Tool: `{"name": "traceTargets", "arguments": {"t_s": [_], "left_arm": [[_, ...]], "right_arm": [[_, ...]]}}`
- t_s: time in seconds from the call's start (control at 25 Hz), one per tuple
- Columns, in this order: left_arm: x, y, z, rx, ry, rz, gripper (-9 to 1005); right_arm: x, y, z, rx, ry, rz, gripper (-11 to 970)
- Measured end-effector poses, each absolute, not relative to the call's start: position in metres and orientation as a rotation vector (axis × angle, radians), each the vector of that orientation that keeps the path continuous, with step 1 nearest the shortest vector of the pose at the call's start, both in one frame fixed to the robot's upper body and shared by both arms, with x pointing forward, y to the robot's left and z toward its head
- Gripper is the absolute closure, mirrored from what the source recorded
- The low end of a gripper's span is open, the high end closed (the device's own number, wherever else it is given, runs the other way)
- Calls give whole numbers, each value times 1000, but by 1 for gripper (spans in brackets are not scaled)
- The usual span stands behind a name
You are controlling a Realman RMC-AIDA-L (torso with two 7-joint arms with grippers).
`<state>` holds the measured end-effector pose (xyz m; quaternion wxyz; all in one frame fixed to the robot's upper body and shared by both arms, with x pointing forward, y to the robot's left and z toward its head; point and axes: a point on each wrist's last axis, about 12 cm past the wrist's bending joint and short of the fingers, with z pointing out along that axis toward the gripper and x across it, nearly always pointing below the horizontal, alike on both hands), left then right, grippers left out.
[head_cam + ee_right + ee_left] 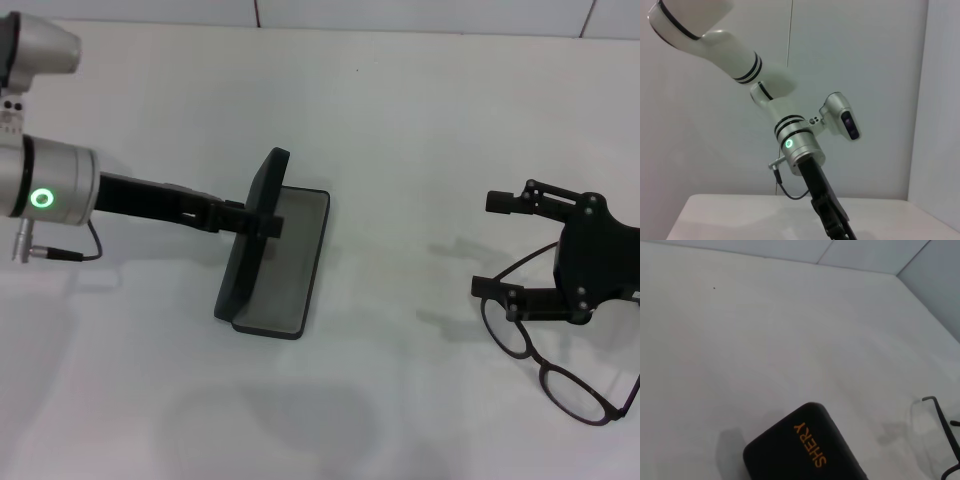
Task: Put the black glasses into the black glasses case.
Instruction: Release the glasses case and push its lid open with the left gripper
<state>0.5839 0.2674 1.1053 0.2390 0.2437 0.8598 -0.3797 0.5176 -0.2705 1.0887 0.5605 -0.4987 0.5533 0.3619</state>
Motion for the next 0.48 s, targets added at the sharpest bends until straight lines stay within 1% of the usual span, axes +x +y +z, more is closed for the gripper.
{"name": "traceTargets", "arguments": {"t_s": [0.28,0.48], "left_arm": [[591,260,1111,686,2362,-1041,175],[596,255,1111,725,2397,-990,205]], "right_arm": [[517,-271,1088,-1177,1308,850,105],[517,-273,1087,-1174,1319,843,105]]}}
